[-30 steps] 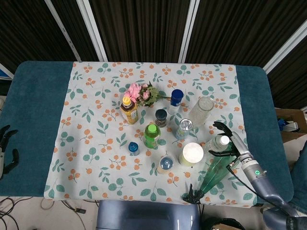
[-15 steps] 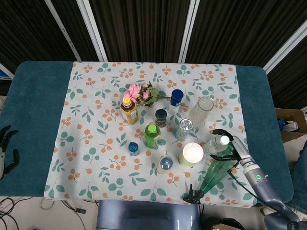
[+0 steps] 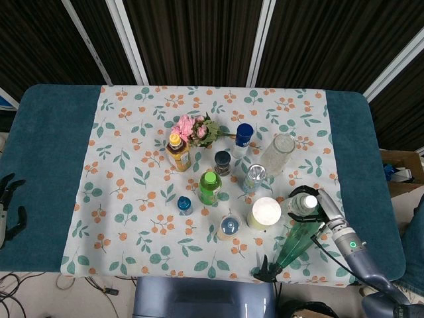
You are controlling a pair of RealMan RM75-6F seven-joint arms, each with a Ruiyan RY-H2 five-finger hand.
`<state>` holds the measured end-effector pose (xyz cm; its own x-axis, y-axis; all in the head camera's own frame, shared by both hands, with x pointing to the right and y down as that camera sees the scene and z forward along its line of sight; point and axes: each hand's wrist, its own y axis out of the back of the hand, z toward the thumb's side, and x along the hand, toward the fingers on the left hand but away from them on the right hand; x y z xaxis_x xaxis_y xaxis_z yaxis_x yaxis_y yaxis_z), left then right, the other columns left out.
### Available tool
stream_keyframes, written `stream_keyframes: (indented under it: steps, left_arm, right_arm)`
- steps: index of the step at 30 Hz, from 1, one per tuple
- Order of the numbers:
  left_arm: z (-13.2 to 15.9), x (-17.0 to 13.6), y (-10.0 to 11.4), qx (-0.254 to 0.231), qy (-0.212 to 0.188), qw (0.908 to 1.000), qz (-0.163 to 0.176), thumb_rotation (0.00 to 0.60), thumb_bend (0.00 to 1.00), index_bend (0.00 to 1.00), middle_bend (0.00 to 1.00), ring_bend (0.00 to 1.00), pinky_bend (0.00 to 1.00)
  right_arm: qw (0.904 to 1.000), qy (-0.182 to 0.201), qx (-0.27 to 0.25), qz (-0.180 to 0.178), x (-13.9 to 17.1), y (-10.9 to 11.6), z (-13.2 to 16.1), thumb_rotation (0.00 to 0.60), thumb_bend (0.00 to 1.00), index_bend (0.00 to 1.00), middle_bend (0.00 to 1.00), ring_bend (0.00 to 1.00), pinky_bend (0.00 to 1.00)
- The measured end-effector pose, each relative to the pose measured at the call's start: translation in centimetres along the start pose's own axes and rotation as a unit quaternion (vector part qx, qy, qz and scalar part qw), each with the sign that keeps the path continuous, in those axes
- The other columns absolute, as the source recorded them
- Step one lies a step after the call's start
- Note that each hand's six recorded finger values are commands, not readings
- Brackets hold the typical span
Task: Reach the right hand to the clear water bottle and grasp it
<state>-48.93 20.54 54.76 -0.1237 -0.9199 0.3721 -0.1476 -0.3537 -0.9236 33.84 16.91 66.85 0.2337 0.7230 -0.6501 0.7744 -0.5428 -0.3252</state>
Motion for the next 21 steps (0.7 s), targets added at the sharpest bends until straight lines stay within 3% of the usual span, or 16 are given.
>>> stream_keyframes:
  steps: [21]
  left_arm:
    - [0.0,0.0,0.1,-0.002,0.001,1.0000,0.001,0.600,0.59,0.19,0.07,0.11,0.00]
  right_arm:
    - [0.9982,0.050,-0.026,-0.021,-0.4,1.6,3.8,0.600,0.33,0.51,0.46,0.44,0.35]
